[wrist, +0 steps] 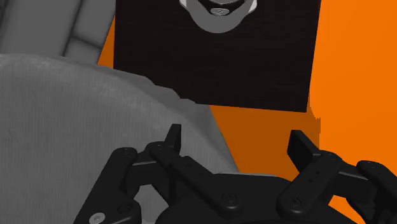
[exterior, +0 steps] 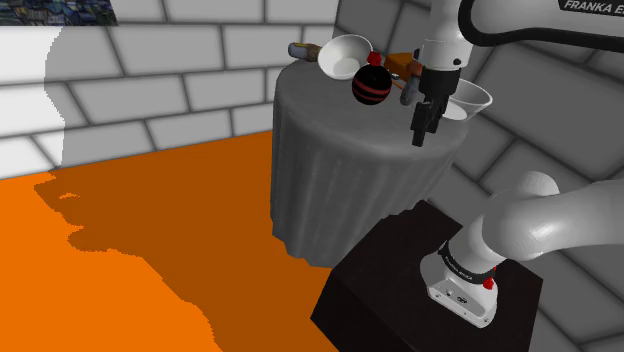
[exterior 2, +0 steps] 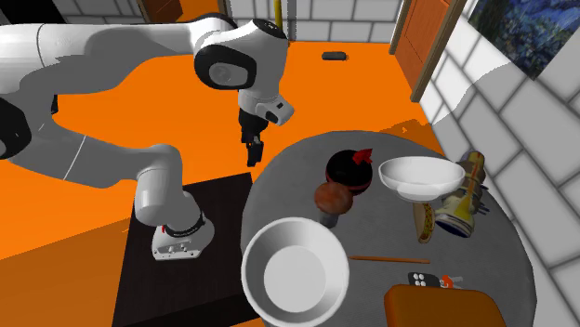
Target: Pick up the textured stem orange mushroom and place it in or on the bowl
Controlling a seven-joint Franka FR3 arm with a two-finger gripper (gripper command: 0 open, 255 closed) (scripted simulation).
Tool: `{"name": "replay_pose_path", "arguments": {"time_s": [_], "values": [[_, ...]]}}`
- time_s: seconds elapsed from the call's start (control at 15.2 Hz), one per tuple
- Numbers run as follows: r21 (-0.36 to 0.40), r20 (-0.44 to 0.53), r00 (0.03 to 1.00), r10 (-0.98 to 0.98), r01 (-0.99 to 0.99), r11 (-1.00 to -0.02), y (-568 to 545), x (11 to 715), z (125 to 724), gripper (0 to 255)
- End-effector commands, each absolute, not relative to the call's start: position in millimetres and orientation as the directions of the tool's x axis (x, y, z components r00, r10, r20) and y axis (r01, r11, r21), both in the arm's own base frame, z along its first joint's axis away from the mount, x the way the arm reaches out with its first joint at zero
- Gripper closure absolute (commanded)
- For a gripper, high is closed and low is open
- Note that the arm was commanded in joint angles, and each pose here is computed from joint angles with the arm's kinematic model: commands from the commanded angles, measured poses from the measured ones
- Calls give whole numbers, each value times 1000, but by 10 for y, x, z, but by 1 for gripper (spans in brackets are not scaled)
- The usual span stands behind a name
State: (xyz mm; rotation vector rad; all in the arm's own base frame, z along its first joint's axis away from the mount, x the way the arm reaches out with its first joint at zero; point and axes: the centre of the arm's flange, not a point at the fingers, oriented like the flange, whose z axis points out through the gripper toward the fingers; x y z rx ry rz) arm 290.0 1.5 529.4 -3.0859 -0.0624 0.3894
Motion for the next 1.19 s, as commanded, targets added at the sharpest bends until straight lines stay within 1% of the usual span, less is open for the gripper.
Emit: {"name": "replay_pose_path", "arguments": {"time_s": [0.0,0.53,0.79,1.12], "values": [[-35,-248,968,44,36,-999,15,2900,5294,0],[138,-77,981,-177,-166,-976,-507,3377,5519,0],[209,23,961,-274,-273,-939,-780,3559,5695,0],[280,156,913,-378,-408,-869,-1116,3728,5968,0]]}}
